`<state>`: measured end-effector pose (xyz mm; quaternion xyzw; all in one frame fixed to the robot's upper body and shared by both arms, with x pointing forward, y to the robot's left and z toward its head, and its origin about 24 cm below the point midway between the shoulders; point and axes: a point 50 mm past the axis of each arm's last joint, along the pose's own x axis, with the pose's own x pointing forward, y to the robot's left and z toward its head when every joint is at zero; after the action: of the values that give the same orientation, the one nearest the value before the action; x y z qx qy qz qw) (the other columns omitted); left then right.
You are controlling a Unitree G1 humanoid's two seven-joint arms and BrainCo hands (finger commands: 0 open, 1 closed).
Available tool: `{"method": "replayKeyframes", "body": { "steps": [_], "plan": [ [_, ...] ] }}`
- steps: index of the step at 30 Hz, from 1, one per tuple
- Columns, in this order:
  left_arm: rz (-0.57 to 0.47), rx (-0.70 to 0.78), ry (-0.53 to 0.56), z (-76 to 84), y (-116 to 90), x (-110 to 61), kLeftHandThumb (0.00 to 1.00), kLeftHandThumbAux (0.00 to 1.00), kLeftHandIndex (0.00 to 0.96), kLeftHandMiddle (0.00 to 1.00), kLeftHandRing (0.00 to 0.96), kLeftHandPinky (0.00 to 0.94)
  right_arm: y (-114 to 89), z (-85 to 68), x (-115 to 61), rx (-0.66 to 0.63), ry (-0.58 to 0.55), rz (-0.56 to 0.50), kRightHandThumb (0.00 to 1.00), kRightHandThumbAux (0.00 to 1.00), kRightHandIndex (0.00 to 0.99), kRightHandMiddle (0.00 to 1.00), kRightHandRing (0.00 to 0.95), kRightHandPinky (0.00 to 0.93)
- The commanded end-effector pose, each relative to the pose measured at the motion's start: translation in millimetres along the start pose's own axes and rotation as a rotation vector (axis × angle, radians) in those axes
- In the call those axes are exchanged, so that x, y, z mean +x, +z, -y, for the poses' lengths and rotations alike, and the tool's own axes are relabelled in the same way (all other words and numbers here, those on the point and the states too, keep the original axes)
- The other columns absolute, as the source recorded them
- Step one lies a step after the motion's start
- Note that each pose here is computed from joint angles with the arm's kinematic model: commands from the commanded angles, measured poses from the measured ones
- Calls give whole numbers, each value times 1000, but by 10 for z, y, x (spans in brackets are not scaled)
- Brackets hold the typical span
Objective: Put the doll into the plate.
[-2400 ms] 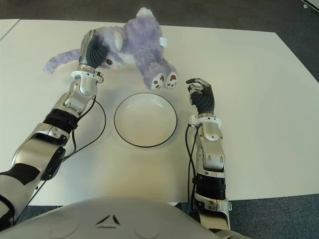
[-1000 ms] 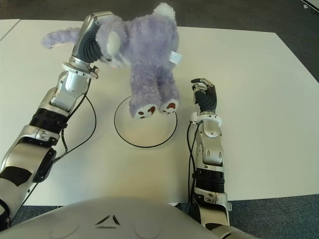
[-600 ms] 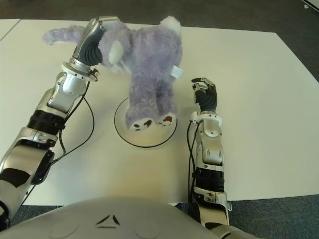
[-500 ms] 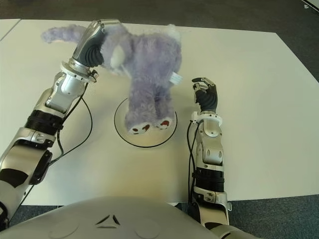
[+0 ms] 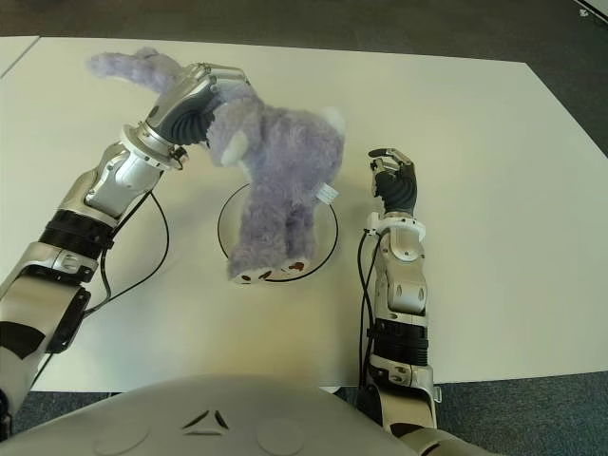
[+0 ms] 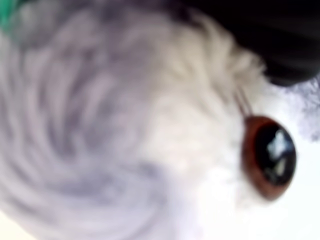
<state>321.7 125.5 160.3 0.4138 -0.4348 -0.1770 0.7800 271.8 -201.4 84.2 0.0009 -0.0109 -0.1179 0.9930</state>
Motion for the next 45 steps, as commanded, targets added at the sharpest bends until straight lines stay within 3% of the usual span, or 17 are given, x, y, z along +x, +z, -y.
{"method": "replayKeyframes", "body": {
  "steps": [1,29,45],
  "plan": [
    [17,2,-63,62,-6,-4,1000,623,812,465,510,834,-32,6,8,-9,-4,-23,716,716,441,890,879,880],
    [24,12,-257,364,-27,-96,1000,623,811,466,511,837,-20,4,3,-10,-7,-22,715,716,440,895,880,881],
    [28,-14,-369,632,-36,-220,1000,624,824,464,508,856,-17,7,-10,1,-10,-24,714,716,441,892,879,879]
  ]
}}
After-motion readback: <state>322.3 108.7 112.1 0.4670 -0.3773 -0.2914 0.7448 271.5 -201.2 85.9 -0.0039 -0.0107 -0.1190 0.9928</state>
